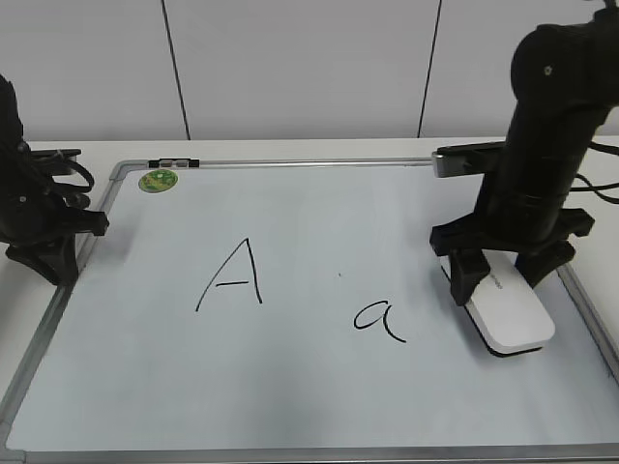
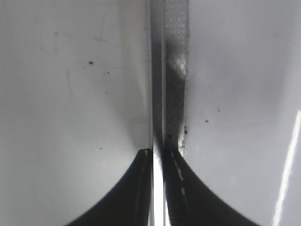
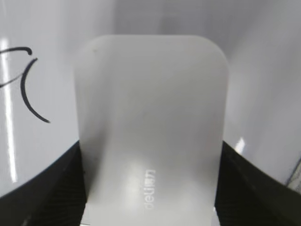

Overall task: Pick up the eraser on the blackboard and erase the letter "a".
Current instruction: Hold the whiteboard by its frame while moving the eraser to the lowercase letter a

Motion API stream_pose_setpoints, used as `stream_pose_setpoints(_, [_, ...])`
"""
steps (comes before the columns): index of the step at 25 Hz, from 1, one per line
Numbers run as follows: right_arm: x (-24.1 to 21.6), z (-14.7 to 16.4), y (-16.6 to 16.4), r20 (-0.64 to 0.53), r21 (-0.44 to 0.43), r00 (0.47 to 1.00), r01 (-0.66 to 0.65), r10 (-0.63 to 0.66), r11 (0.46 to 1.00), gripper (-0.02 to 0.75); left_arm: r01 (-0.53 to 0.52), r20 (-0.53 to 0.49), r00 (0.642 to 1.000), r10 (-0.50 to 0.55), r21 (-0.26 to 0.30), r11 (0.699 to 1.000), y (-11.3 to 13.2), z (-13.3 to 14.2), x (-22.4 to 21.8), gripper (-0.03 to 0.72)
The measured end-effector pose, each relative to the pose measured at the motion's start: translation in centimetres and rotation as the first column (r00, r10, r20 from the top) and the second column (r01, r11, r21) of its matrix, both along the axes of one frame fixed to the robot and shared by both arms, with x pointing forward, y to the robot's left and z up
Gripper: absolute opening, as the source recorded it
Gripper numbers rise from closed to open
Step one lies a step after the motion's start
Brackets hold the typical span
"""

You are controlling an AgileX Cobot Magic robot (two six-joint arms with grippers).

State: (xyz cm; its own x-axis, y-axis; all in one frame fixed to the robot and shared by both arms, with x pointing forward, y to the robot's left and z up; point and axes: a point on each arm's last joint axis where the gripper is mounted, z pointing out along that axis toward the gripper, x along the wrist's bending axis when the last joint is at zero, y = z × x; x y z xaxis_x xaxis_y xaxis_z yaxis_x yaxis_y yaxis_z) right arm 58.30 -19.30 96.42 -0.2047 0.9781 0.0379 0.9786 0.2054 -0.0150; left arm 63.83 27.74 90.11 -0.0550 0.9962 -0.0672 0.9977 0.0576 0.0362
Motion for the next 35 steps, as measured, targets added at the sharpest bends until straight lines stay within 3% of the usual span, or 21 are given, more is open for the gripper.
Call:
stream_pose_setpoints(13, [3.3, -4.1, 4.0, -0.096, -0.022, 0.993, -0.071, 0.068, 0.997, 0.526, 0.000, -0.002, 1.000, 0.000, 0.000, 1.000, 0.0, 0.0, 0.0, 0.068])
stream_pose_setpoints(27, [1.9, -4.5, 8.8, -0.114, -0.040, 0.974, -0.201, 0.195, 0.979, 0.525, 0.000, -0.002, 1.000, 0.000, 0.000, 1.000, 0.0, 0.0, 0.0, 0.068])
stream_pose_setpoints(35, [0.1, -4.6, 12.2, -0.141, 0.069, 0.953, -0.260, 0.267, 0.963, 0.525, -0.001, -0.002, 1.000, 0.001, -0.002, 1.000, 0.0, 0.0, 0.0, 0.068])
